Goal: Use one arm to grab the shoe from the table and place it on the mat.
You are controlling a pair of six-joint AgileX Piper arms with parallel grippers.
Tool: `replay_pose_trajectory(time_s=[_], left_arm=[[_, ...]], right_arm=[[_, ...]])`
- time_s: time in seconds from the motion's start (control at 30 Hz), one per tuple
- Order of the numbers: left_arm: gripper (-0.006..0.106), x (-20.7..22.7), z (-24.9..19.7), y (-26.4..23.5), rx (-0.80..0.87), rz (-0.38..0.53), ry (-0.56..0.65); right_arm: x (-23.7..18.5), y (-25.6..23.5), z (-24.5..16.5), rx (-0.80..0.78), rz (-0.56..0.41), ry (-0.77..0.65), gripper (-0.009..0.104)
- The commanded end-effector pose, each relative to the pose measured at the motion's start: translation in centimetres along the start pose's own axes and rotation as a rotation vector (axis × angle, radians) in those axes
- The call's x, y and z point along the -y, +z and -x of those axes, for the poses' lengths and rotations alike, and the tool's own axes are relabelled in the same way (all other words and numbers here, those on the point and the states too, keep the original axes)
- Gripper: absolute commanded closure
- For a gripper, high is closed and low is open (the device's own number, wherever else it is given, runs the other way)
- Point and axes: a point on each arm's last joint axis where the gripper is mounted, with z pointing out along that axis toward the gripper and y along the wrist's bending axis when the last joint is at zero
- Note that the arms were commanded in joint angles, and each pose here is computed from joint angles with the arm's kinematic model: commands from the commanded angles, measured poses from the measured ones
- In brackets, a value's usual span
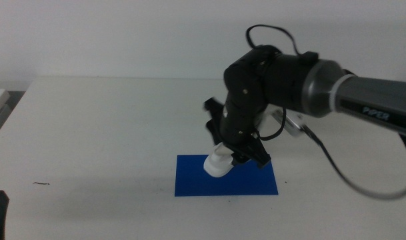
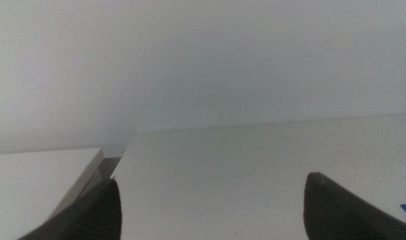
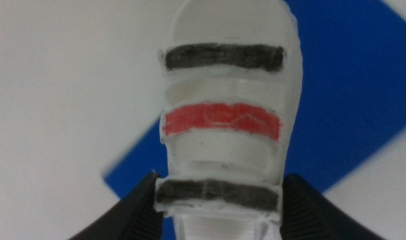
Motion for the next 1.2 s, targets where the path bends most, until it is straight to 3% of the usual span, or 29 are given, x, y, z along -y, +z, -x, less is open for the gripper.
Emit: replay_pose_trajectory(time_s=[0.0,0.1,0.2,0.47,0.57,0.63,0.73,0.8,0.83,0.97,1.17], left_arm=[[0.007,0.0,0.1,0.0,0.006,-0.002,-0.007],[0.007,0.0,0.1,0.0,0.006,-0.002,-0.007],[0.007,0.0,0.1,0.0,0.006,-0.002,-0.007],[0.007,0.0,0.1,0.0,0.006,-0.002,-0.007],[0.007,0.0,0.1,0.0,0.006,-0.002,-0.007],[0.007,0.0,0.1,0.0,0.006,-0.002,-0.007],[0.007,0.0,0.1,0.0,0.006,-0.002,-0.007],[0.007,0.0,0.1,0.0,0.006,-0.002,-0.007],[0.007,0.0,0.1,0.0,0.006,-0.002,-0.007],[0.007,0.0,0.1,0.0,0.006,-0.002,-0.007],[0.007,0.0,0.1,0.0,0.006,-0.002,-0.007]], right_arm=[[-0.6,-0.3,-0.7,0.004,0.033,-0.272,0.097],[-0.8,-0.4,-1.5,0.013,0.062,-0.884,0.097],[-0.8,-0.4,-1.8,0.008,0.069,-1.172,0.097],[-1.0,-0.5,-1.8,0.019,0.088,-1.199,0.097],[-0.9,-0.4,-1.4,0.024,0.075,-1.294,0.097],[-0.8,-0.4,-1.3,0.037,0.06,-1.539,0.097],[-0.2,0.2,-1.7,0.001,0.05,-2.098,0.097],[0.2,0.4,-2.0,-0.027,0.078,-2.325,0.097],[0.3,0.6,-2.3,-0.042,0.098,-2.374,0.097],[0.2,1.0,-2.7,-0.05,0.151,-2.325,0.097],[0.2,1.1,-1.7,-0.031,0.111,-2.307,0.097]])
